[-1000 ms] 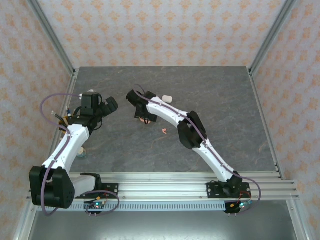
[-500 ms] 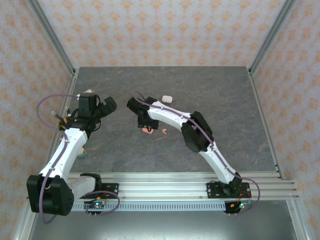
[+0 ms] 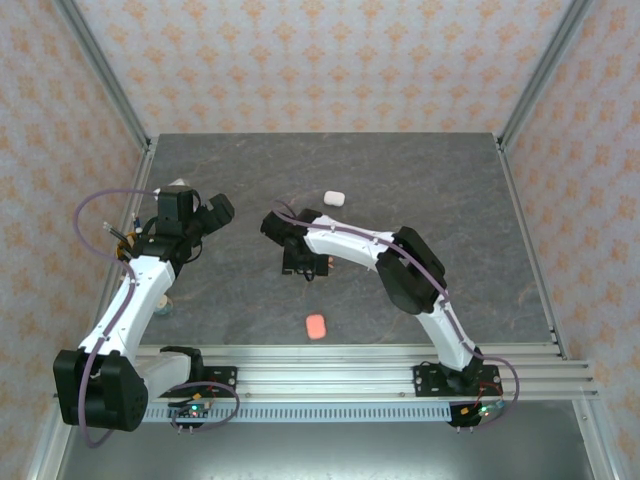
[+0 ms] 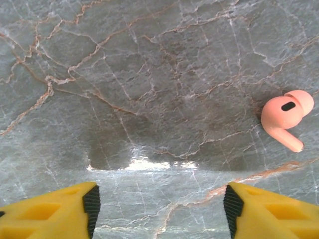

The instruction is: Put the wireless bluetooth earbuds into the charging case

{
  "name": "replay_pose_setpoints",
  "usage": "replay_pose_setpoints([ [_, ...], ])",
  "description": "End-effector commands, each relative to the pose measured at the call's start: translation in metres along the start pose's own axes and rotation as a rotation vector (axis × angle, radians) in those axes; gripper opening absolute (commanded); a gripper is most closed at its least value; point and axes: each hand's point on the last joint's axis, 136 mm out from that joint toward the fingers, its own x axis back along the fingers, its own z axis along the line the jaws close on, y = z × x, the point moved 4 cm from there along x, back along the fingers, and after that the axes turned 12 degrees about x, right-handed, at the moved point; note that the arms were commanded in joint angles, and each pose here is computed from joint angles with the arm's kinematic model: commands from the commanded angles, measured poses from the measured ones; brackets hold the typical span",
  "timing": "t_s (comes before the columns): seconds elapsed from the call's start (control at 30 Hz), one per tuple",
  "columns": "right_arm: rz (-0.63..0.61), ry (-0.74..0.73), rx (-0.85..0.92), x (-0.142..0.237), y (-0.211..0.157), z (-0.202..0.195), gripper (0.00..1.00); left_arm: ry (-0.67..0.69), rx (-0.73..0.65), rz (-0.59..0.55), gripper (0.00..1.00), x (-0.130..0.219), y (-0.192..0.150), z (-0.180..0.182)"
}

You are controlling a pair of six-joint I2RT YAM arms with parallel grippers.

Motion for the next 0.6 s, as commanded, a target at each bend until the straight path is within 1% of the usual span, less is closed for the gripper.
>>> replay_pose_setpoints([
  [0.0, -0.041, 0.023, -0.035, 0.018, 0.001, 0.001, 0.72, 0.016, 0.019, 0.008, 1.00, 0.001, -0.001, 0.005],
  [0.13, -0.059, 0.042, -0.018, 0.031, -0.003, 0.006, 0.76, 0.015, 0.014, 0.011, 1.00, 0.000, -0.001, 0.005],
  [0.23, -0.055, 0.009, 0.034, 0.039, -0.016, 0.001, 0.77, 0.011, 0.010, 0.014, 1.00, 0.001, 0.000, 0.003],
  [0.47, 0.006, -0.019, 0.091, 0.045, -0.064, -0.027, 0.77, -0.004, 0.011, 0.012, 1.00, 0.003, 0.003, -0.002],
  [0.57, 0.025, -0.032, 0.147, 0.050, -0.088, -0.031, 0.81, -0.013, 0.016, 0.016, 1.00, 0.002, 0.003, -0.004],
])
